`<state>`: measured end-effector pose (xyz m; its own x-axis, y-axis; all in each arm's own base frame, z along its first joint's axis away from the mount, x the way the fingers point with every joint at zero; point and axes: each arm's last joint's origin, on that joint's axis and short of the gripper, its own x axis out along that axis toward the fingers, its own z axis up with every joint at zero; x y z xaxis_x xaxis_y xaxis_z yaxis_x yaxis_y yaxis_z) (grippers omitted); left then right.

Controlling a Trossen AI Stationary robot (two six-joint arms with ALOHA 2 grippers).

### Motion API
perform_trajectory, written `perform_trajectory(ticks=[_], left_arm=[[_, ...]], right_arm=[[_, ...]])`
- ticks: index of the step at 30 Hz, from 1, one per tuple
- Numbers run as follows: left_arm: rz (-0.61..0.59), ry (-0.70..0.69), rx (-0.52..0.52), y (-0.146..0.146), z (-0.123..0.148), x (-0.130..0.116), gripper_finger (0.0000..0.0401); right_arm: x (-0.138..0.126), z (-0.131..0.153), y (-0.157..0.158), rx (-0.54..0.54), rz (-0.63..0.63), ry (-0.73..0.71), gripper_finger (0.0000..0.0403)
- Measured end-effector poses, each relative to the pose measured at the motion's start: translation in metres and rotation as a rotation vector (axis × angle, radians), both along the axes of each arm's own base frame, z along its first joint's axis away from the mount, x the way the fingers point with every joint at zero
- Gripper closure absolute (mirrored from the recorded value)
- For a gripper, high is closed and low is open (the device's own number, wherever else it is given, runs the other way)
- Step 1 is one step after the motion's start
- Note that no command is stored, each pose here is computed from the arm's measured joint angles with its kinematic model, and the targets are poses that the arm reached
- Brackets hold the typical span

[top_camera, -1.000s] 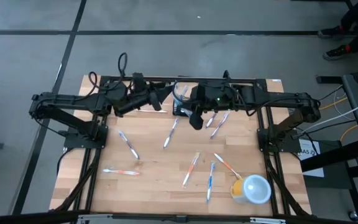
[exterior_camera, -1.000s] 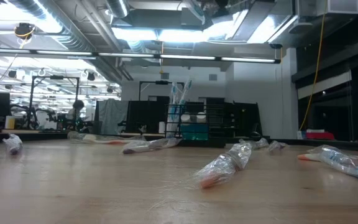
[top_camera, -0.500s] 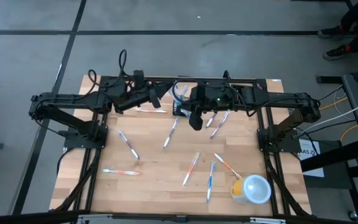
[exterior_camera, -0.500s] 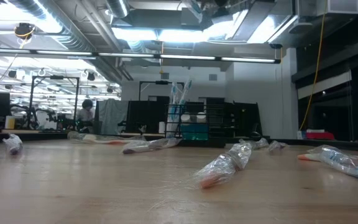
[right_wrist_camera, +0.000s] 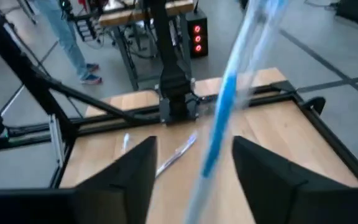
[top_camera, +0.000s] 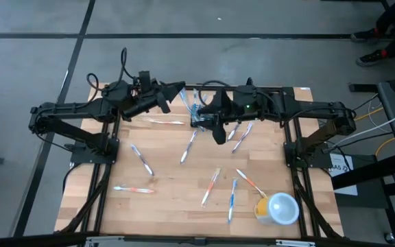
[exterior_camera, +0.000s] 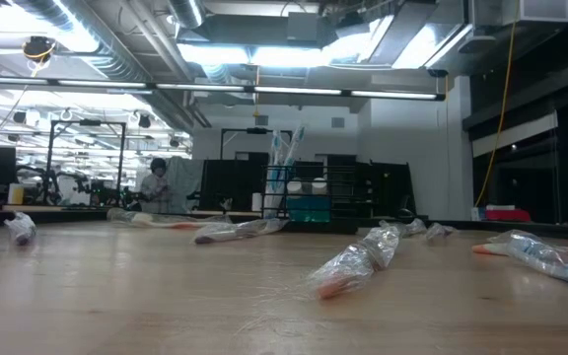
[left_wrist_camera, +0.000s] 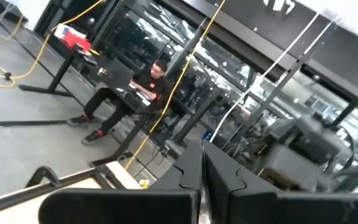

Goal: Pick & Place toothbrushing station
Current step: Put the top blue toothbrush into the left section of the mesh organizer

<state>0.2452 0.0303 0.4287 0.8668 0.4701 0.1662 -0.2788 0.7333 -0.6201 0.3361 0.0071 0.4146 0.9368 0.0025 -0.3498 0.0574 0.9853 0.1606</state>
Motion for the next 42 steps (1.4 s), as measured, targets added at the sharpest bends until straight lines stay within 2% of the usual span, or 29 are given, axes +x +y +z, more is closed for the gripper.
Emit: perform_trajectory(ticks=[4,8,16,24,32,42], left_arm=[[0.019,0.016,0.020,0.003,0.000,-0.001,0.0401],[0.015,0.036,0.021,0.012,-0.002,-0.001,0.0400],[0.005,0.100,-0.009,0.042,-0.017,0.011,0.0400],[0.021,0.226,-0.032,0.064,-0.038,0.022,0.0400],[-0.052,0.283,-0.097,0.074,-0.064,0.046,0.0400],[-0.031,0.313,-0.085,0.080,-0.071,0.051,0.0400]], right_arm=[[-0.010,0.008,0.000,0.047,-0.016,-0.018,0.0149],[-0.025,0.019,0.005,0.055,-0.056,-0.038,0.0140],[-0.054,0.032,0.024,0.069,-0.106,-0.037,0.0155],[-0.070,0.029,0.047,0.056,-0.166,0.025,0.0175],[-0.076,0.029,0.066,0.068,-0.199,0.013,0.0185],[-0.092,0.033,0.083,0.099,-0.246,-0.020,0.0186]])
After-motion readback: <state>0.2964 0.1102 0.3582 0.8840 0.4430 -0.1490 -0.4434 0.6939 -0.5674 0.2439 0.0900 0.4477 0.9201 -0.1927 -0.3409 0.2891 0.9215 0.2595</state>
